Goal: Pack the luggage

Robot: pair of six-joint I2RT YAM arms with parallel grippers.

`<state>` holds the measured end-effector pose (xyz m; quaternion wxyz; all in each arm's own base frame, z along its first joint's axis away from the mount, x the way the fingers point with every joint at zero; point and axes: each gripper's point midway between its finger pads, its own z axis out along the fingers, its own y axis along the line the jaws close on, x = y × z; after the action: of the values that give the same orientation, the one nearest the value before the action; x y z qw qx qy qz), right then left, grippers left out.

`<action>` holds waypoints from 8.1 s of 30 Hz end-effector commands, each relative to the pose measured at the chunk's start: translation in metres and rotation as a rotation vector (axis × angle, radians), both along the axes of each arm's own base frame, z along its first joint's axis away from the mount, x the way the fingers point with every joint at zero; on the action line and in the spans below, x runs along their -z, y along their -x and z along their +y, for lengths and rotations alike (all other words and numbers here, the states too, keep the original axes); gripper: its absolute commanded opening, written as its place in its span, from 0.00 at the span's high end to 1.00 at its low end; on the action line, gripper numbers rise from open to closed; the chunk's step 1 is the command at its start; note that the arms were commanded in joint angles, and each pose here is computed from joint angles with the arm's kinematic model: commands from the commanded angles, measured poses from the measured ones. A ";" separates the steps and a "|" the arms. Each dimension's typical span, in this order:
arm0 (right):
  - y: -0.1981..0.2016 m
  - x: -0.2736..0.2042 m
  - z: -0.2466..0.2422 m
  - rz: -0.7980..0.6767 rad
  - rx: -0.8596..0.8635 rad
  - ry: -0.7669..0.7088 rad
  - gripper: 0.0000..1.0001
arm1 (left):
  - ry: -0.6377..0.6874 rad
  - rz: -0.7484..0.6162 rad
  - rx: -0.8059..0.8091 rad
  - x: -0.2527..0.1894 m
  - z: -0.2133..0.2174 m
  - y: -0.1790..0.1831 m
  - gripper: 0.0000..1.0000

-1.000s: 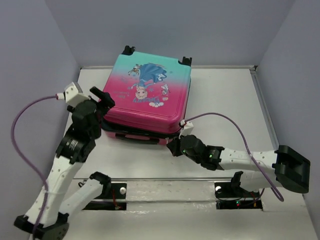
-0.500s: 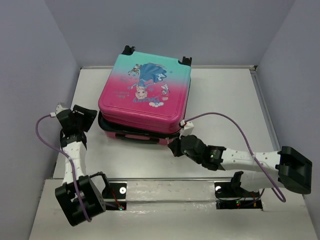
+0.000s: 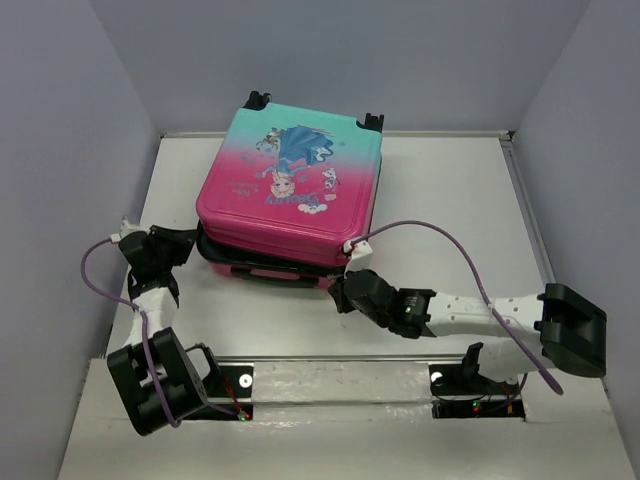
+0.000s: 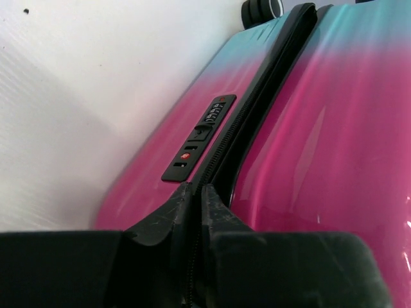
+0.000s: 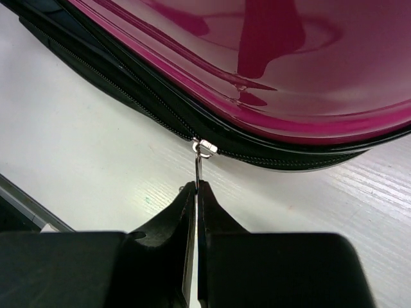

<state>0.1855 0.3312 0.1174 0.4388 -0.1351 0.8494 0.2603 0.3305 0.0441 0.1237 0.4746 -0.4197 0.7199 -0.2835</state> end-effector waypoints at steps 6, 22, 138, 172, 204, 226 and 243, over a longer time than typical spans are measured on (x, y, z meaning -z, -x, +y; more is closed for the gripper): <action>0.009 -0.027 0.024 -0.034 -0.061 -0.047 0.93 | 0.017 0.025 0.104 0.016 -0.029 0.008 0.88; 0.037 -0.058 0.120 -0.093 -0.290 -0.050 0.93 | 0.081 -0.068 0.328 0.015 -0.136 0.056 0.94; 0.154 -0.104 0.151 -0.136 -0.815 -0.182 0.77 | 0.053 -0.191 0.623 -0.020 -0.251 0.117 0.94; -0.225 -0.136 -0.136 0.130 -0.160 -0.310 0.06 | 0.052 -0.214 0.643 -0.027 -0.285 0.152 0.94; -0.227 -0.342 -0.113 -0.336 -0.135 -0.377 0.00 | -0.273 -0.442 0.249 -0.266 -0.172 0.129 0.01; -0.082 -0.223 -0.100 -0.239 -0.227 -0.332 0.00 | -0.204 -0.169 0.252 -0.115 -0.094 -0.048 0.01; -0.012 -0.168 -0.056 -0.146 -0.349 -0.293 0.00 | 0.078 -0.331 0.170 -0.106 -0.102 -0.082 0.46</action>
<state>0.2047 0.2776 0.2748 0.4367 -0.2385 0.7464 0.4420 0.4080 -0.0539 0.2138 0.5118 -0.3322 0.6974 -0.3760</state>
